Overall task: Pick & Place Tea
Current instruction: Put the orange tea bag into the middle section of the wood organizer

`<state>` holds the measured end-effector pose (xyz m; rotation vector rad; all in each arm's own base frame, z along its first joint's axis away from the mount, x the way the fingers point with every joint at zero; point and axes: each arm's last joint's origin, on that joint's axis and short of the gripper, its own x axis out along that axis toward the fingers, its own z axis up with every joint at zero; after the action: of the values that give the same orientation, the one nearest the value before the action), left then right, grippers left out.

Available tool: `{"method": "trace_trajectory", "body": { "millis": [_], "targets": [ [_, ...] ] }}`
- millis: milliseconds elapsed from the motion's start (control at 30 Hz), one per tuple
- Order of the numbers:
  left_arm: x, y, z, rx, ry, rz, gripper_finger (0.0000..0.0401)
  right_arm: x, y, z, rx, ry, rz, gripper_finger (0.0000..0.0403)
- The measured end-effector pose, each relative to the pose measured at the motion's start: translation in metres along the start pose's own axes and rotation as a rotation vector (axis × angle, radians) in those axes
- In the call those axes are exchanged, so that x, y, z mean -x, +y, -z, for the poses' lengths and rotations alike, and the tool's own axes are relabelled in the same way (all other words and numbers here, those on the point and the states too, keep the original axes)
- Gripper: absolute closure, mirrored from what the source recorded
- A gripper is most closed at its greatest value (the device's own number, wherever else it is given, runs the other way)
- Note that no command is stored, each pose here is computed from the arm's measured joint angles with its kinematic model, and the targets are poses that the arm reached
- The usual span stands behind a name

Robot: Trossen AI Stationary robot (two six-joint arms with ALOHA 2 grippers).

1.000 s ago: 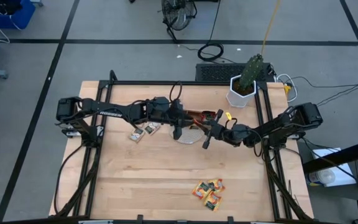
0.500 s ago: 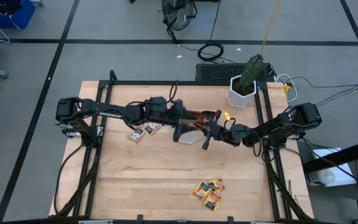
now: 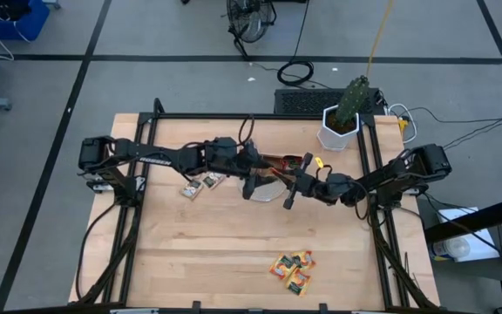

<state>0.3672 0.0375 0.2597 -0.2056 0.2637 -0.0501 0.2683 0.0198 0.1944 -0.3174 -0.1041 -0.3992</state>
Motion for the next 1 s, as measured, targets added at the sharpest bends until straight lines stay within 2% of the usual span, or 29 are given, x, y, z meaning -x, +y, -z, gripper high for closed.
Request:
{"method": "trace_trajectory", "body": {
  "millis": [167,533,700,900,1000],
  "targets": [
    [0.0,0.001,0.0,-0.016,-0.006,-0.034,0.016,0.0,0.0,0.0,-0.009,0.002,-0.001,0.0397],
    [0.0,0.001,-0.001,-0.035,-0.017,-0.036,0.017,0.0,0.0,0.001,-0.024,0.007,-0.004,0.0397],
    [0.001,0.006,-0.003,-0.036,-0.029,-0.045,0.0239,0.0,0.001,0.002,-0.03,0.013,-0.009,0.0397],
    [0.002,0.01,-0.004,-0.032,-0.022,0.006,0.0377,0.001,0.001,0.002,-0.039,0.016,-0.011,0.0397],
    [0.003,0.01,-0.003,-0.054,-0.015,0.014,0.0391,0.001,0.001,0.002,-0.039,0.016,-0.012,0.0393]
  ]
}}
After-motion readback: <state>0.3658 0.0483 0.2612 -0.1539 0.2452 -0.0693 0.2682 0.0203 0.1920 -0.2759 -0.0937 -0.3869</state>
